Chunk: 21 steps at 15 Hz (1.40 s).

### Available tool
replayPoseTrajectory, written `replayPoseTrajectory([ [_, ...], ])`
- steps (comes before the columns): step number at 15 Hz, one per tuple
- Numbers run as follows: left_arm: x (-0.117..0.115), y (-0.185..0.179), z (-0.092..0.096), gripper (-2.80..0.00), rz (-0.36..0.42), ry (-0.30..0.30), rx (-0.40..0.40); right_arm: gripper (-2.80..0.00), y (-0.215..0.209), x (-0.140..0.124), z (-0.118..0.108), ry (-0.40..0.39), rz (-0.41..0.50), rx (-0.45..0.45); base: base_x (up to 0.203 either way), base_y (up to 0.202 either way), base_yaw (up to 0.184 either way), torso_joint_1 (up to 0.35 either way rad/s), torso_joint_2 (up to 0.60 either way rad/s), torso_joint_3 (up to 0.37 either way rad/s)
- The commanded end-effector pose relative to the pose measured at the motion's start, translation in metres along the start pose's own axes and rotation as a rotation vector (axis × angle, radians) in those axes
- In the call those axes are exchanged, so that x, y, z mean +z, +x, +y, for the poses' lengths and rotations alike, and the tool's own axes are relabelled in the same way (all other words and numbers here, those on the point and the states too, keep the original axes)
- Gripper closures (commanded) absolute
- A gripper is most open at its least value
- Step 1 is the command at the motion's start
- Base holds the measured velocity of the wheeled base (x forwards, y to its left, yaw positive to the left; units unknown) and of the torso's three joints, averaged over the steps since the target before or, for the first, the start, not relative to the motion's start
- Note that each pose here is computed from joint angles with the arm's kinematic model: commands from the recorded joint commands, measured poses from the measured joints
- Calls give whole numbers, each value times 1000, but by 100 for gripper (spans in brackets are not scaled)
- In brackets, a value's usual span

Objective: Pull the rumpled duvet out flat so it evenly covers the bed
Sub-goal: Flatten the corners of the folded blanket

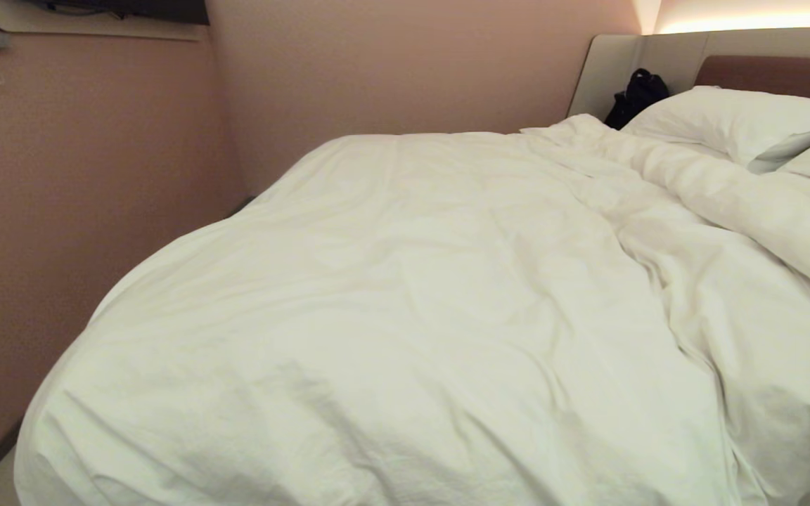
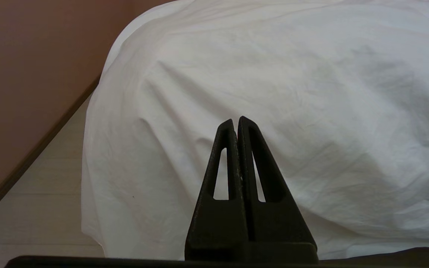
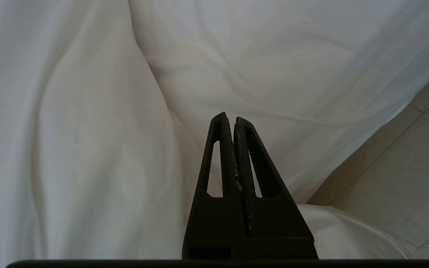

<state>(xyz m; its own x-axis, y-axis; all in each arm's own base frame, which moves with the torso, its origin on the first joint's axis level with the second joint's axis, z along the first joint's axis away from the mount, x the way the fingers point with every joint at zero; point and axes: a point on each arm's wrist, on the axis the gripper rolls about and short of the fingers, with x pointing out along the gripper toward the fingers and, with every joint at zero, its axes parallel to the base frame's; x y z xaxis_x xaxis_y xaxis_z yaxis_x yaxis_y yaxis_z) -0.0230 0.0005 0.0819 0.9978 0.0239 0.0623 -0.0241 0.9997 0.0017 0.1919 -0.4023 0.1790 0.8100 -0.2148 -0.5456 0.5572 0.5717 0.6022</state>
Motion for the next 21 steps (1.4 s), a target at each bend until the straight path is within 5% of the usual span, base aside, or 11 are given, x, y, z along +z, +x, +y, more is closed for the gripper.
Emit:
replayPoseTrajectory([
  [1,0,0,0,0,-1,0,1,0,15,-6,-12,12,57,120,0,0,0,0,0,0],
  [5,0,0,0,0,-1,0,1,0,28,-13,-25,6,105,265,0,0,0,0,0,0],
  [8,0,0,0,0,-1,0,1,0,36,-18,-34,-4,120,284,0,0,0,0,0,0],
  [9,0,0,0,0,-1,0,1,-280,39,-20,-37,-6,126,292,0,0,0,0,0,0],
  [12,0,0,0,0,-1,0,2,-280,46,-24,-45,-12,140,330,0,0,0,0,0,0],
  [17,0,0,0,0,-1,0,1,-280,33,-23,-65,8,114,579,0,0,0,0,0,0],
  [21,0,0,0,0,-1,0,1,-280,34,-24,-64,20,121,646,0,0,0,0,0,0],
])
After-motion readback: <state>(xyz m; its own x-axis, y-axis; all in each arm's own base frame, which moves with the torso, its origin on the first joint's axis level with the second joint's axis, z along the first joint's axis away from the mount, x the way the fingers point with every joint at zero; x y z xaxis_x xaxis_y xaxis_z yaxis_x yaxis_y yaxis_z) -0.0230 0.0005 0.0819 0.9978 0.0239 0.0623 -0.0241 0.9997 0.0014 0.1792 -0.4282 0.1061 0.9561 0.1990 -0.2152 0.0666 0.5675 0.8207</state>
